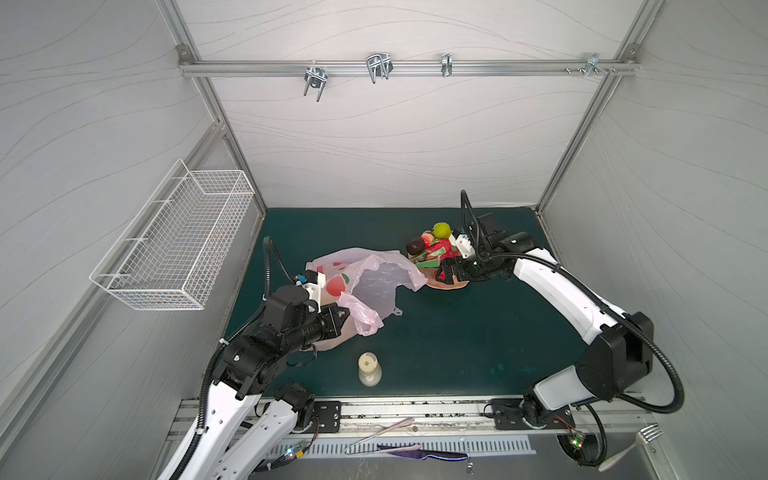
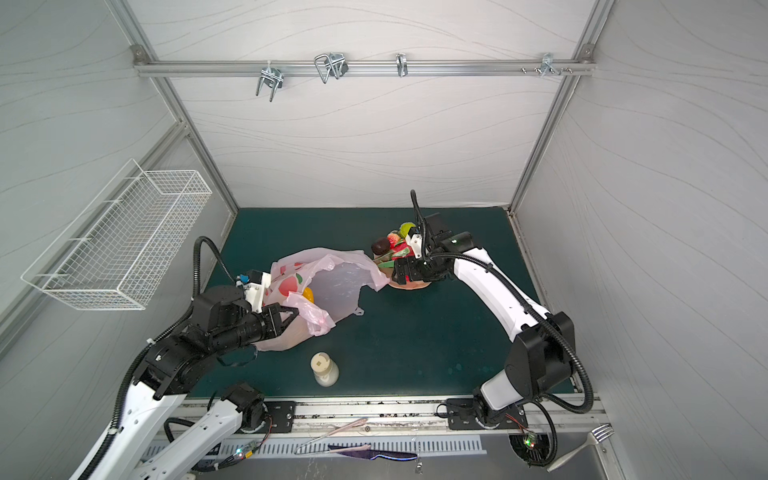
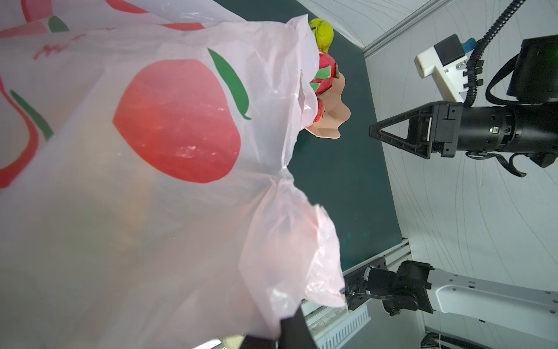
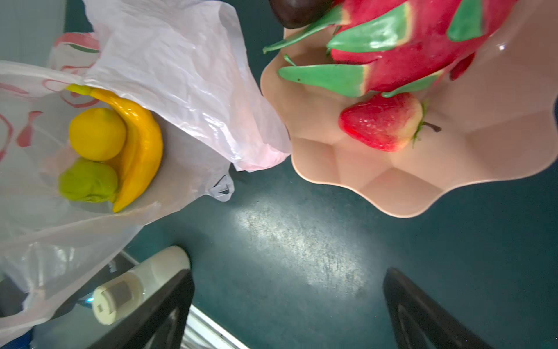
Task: Place the fruits into the plastic bag
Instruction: 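Withdraw the right gripper from the bag back over the fruit bowl, then lower the right gripper onto the red strawberry in the bowl and grasp it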
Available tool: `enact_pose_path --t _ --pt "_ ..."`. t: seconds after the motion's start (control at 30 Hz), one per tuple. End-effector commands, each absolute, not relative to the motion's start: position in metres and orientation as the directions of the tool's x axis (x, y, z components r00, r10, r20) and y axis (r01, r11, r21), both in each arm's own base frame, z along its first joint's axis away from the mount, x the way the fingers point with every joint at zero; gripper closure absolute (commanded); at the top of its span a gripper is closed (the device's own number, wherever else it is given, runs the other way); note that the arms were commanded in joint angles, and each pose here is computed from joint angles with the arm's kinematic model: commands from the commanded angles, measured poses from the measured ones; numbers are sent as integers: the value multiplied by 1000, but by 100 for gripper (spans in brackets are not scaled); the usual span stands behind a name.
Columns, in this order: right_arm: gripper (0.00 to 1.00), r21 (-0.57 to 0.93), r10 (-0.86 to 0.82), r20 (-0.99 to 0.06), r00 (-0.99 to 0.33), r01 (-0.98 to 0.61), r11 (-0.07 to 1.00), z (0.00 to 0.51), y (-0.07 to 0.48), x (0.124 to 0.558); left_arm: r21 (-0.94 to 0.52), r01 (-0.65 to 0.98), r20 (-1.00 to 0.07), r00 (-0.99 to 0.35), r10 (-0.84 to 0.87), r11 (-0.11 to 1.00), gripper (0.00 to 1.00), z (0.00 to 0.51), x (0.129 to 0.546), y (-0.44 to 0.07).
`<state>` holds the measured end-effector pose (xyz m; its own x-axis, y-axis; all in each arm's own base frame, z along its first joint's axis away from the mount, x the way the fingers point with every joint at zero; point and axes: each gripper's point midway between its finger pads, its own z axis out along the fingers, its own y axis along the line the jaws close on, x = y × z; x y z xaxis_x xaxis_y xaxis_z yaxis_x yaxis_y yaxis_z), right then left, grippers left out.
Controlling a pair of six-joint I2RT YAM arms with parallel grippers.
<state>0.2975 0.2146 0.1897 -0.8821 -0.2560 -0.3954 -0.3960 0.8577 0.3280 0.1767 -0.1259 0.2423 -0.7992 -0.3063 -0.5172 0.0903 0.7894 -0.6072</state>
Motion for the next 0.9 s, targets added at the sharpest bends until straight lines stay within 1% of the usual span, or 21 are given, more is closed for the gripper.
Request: enact_pose_path --t 0.0,0.1,0.17,0.43,0.6,0.87 --pt "1 194 -317 -383 -868 -411 891 180 196 307 -615 138 -558 -773 -304 777 100 258 182 -130" --pt "1 123 -346 -372 -861 -415 901 166 190 319 -615 138 -558 -772 -305 776 100 259 183 -130" --pt "3 100 -360 -368 -857 -422 901 155 191 328 -616 139 -555 -775 -303 776 100 258 183 -131" --pt "8 88 -384 -364 -849 -441 893 115 200 368 -610 137 -557 -775 -299 780 100 260 182 -130" --pt "8 62 -412 -375 -830 -466 883 100 204 388 -609 129 -556 -773 -305 783 100 260 181 -128" --pt "8 36 -464 -367 -806 -511 859 77 209 405 -608 126 -557 -771 -308 784 100 260 181 -127"
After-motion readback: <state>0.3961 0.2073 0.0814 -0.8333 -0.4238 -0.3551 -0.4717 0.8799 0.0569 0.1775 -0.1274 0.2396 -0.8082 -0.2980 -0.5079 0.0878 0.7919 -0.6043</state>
